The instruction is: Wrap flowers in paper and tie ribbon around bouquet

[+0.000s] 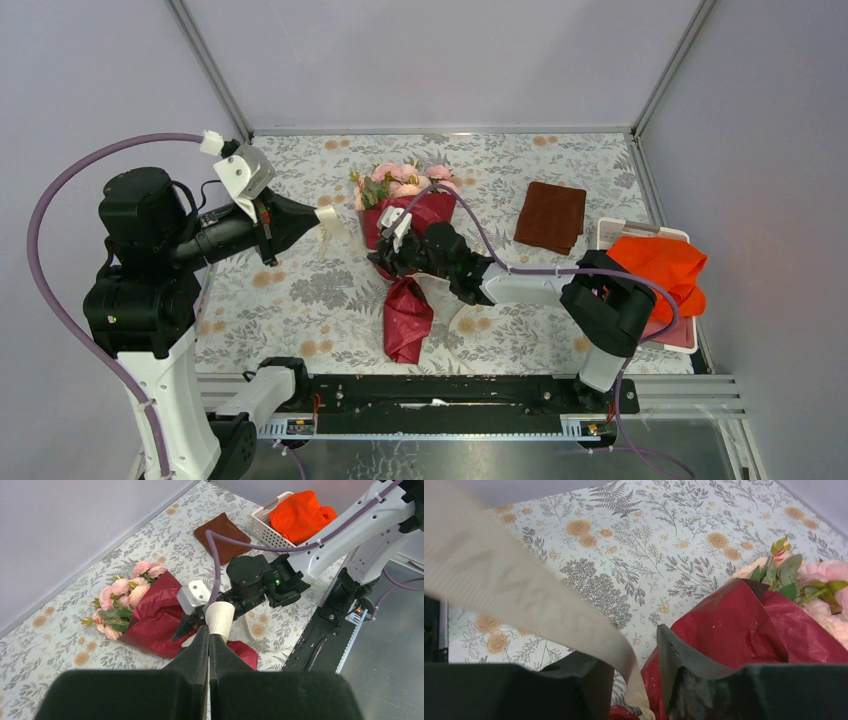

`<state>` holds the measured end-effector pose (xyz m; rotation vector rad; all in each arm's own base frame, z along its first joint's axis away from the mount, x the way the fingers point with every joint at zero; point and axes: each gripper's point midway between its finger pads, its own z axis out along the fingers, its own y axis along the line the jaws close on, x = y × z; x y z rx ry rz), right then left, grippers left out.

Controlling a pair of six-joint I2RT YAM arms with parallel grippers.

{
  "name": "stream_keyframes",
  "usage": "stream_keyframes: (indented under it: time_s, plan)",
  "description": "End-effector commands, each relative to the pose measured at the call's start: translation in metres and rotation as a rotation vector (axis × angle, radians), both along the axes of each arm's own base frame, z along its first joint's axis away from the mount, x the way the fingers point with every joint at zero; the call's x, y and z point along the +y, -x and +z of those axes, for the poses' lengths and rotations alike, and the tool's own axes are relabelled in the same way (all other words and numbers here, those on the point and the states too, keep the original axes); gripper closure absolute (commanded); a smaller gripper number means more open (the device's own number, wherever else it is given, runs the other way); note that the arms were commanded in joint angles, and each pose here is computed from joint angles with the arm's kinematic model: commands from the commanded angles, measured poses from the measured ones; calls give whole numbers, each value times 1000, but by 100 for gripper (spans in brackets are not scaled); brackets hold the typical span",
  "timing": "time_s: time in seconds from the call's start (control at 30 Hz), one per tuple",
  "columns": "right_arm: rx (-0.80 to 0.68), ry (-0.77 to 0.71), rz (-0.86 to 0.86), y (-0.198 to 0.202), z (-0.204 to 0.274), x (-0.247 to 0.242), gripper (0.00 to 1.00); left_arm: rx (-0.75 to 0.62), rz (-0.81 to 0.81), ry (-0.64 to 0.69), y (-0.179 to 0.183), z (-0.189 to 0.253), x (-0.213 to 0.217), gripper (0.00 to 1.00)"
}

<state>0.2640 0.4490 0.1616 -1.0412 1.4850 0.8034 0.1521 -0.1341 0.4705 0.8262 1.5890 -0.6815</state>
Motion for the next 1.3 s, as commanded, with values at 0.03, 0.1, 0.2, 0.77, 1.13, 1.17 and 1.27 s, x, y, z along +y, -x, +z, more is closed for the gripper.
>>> stream_keyframes:
  time_s: [0.03,0.1,0.2,0.77,1.13,1.17,1.27]
  plan:
    - [-12,-126,-58,-9,35,-7,75,-3,60,-40,-2,-7,9,100]
    - [14,-135,-72,-10,37,-11,94,19,126,-86,-14,-25,20,100]
    - [79,-149,-121,-12,38,-22,100,97,290,-246,-46,-98,54,100]
    - [423,-236,-165,7,28,-22,100,-143,-88,-596,-31,-255,51,16]
    - [555,-286,-305,-4,26,-27,100,-49,12,-192,-106,-294,-4,10]
    - [557,-285,-310,-5,25,-28,100,-53,-2,-188,-109,-299,-10,10]
    - [541,-283,-341,-10,22,-31,100,-38,-6,-141,-123,-312,-27,10]
